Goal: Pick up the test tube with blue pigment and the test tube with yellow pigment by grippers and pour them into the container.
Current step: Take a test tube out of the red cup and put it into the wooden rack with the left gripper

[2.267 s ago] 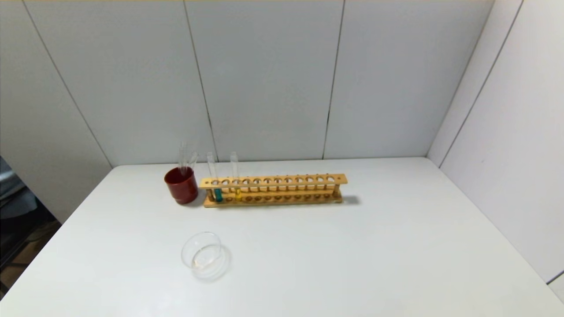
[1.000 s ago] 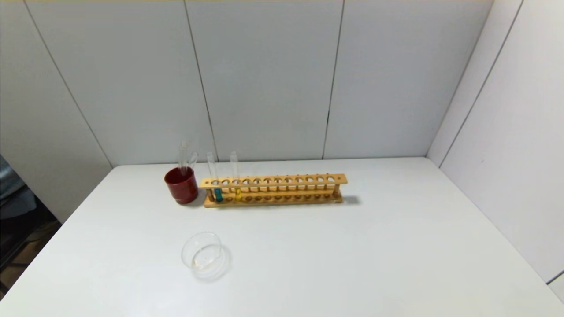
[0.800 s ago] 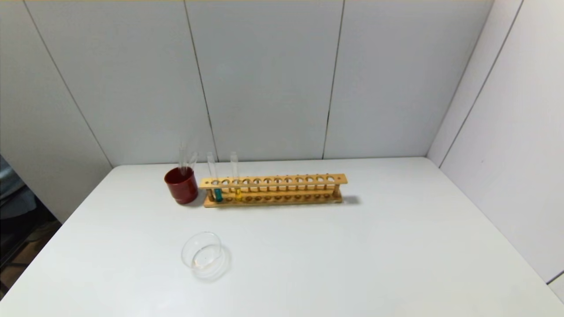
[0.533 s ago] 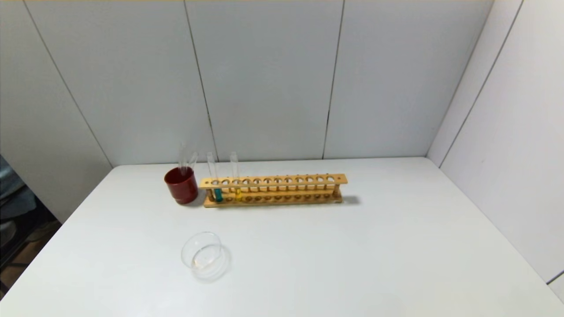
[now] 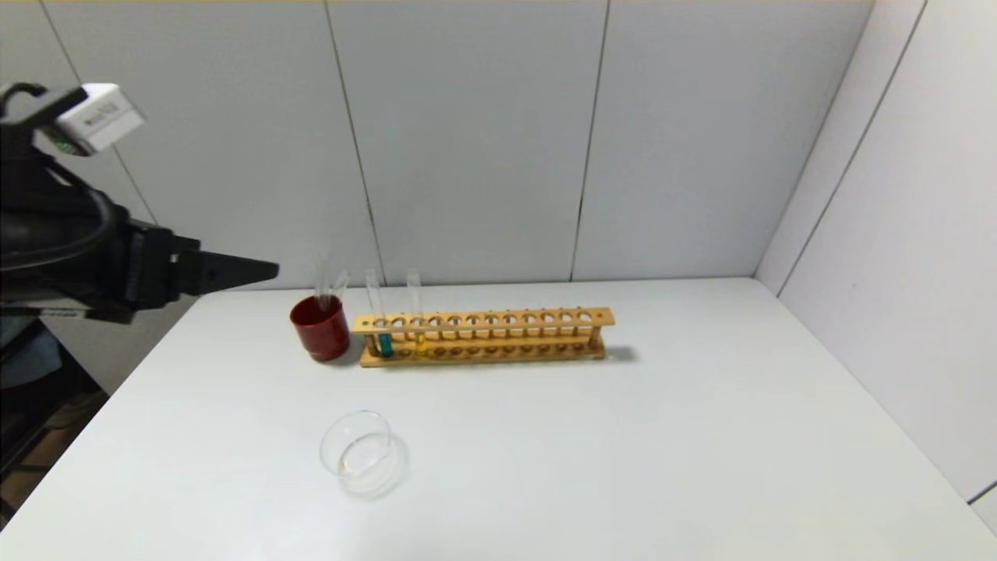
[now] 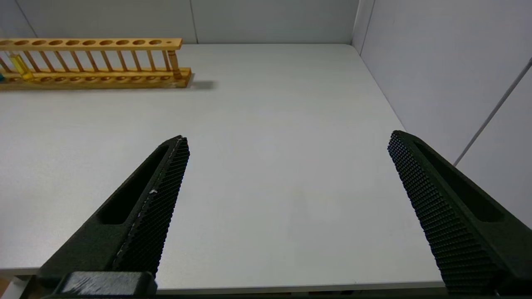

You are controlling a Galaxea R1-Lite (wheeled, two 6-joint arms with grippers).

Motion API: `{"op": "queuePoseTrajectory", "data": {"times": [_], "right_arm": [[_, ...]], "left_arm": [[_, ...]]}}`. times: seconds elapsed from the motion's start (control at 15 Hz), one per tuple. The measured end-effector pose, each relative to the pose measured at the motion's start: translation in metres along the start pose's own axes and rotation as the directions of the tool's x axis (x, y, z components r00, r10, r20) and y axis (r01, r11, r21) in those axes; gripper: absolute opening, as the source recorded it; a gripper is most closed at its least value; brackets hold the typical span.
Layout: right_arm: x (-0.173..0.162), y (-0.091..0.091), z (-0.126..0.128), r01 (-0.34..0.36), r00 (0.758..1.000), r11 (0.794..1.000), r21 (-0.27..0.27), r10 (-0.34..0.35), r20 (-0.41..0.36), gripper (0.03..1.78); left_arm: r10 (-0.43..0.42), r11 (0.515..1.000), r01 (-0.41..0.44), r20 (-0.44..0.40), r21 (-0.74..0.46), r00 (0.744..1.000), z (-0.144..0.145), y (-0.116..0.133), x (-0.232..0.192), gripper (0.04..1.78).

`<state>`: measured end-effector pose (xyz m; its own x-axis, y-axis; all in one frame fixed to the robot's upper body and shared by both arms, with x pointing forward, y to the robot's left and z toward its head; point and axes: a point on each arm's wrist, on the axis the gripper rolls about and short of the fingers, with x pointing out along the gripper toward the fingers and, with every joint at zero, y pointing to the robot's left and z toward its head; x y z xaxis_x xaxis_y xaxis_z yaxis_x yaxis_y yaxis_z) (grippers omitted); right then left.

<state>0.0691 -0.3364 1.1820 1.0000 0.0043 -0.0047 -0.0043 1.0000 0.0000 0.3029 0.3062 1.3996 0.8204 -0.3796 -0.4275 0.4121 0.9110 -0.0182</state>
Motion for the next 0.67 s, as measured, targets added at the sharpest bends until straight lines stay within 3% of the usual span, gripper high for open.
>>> {"op": "queuePoseTrajectory", "data": {"times": [0.33,0.67], "right_arm": [[0.000,0.000,0.000,0.000,1.000,1.000,0.000,0.000,0.000,1.75],[0.000,0.000,0.000,0.000,1.000,1.000,0.000,0.000,0.000,1.75]], "left_arm": [[0.033,0.994,-0.042,-0.089,-0.100,0.995,-0.008,0.018,0.109,1.75],[0.058,0.986,-0.080,-0.147,-0.144,0.987,-0.031,0.029,0.172,1.75]]}}
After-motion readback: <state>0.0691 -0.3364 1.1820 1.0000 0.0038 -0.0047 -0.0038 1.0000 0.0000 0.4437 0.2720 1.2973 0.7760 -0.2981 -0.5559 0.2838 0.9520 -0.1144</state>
